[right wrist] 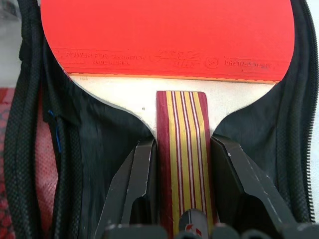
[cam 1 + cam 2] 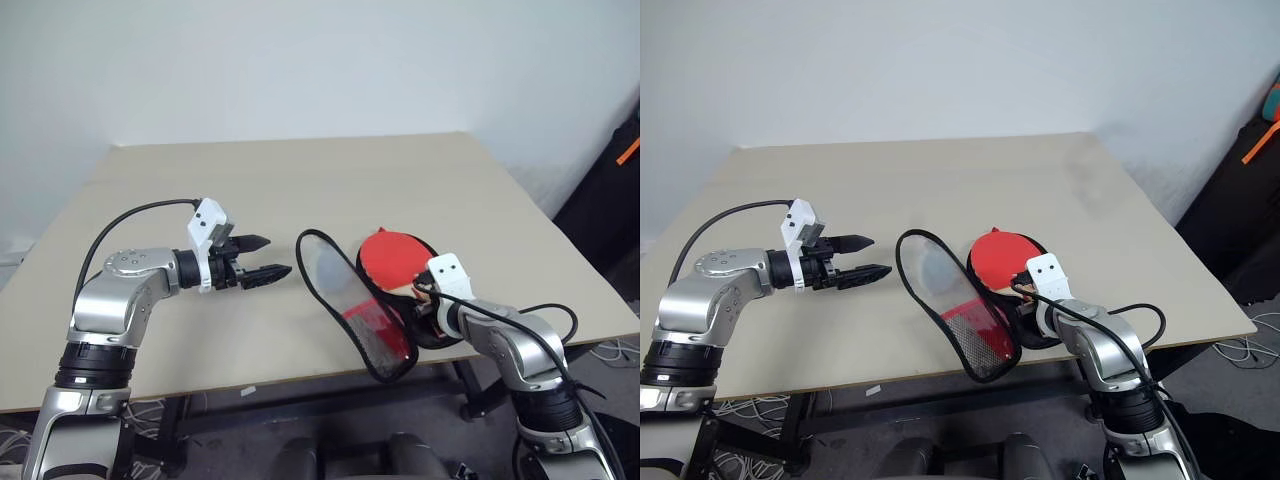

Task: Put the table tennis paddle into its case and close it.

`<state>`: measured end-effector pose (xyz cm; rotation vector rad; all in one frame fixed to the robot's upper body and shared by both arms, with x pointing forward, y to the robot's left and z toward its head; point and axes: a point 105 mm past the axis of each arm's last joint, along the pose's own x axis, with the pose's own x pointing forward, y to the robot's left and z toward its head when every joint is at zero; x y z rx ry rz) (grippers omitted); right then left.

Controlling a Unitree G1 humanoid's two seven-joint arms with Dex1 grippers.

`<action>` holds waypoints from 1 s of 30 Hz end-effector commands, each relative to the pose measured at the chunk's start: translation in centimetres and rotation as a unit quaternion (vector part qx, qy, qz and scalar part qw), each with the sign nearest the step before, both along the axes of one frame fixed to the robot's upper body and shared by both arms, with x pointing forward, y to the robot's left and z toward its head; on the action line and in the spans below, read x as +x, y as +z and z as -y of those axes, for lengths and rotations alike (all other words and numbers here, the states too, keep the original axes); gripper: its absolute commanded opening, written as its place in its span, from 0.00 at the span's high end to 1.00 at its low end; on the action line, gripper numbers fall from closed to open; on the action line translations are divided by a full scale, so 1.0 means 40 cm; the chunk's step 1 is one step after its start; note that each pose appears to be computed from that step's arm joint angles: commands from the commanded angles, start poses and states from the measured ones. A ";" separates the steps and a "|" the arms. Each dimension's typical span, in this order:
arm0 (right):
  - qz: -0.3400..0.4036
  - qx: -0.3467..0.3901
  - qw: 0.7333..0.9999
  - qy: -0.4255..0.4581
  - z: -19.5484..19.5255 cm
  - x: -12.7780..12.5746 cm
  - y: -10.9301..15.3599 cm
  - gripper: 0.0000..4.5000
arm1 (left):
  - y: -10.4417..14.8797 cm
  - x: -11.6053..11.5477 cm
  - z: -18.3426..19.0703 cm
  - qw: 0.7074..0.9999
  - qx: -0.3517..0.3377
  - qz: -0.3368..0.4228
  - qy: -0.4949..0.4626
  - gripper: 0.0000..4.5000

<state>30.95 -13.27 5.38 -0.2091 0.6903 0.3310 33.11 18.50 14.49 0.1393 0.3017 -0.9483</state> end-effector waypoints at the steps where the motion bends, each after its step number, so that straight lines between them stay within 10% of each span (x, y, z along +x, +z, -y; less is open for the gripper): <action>1: 0.023 -0.004 1.000 -0.005 0.013 -0.002 0.029 0.74 | 0.043 0.004 0.010 0.999 -0.005 0.031 -0.006 0.00; 16: 0.026 -0.010 1.000 -0.013 0.016 0.015 0.025 0.74 | 0.035 0.007 0.004 0.999 -0.006 0.030 -0.008 0.00; 25: 0.057 0.012 0.998 0.017 0.025 0.022 0.097 0.00 | 0.031 0.007 0.005 0.999 -0.007 0.035 -0.007 0.00; 30: 0.134 0.070 0.982 0.110 0.039 0.019 0.303 0.00 | 0.024 0.004 -0.002 0.999 -0.006 0.034 0.000 0.00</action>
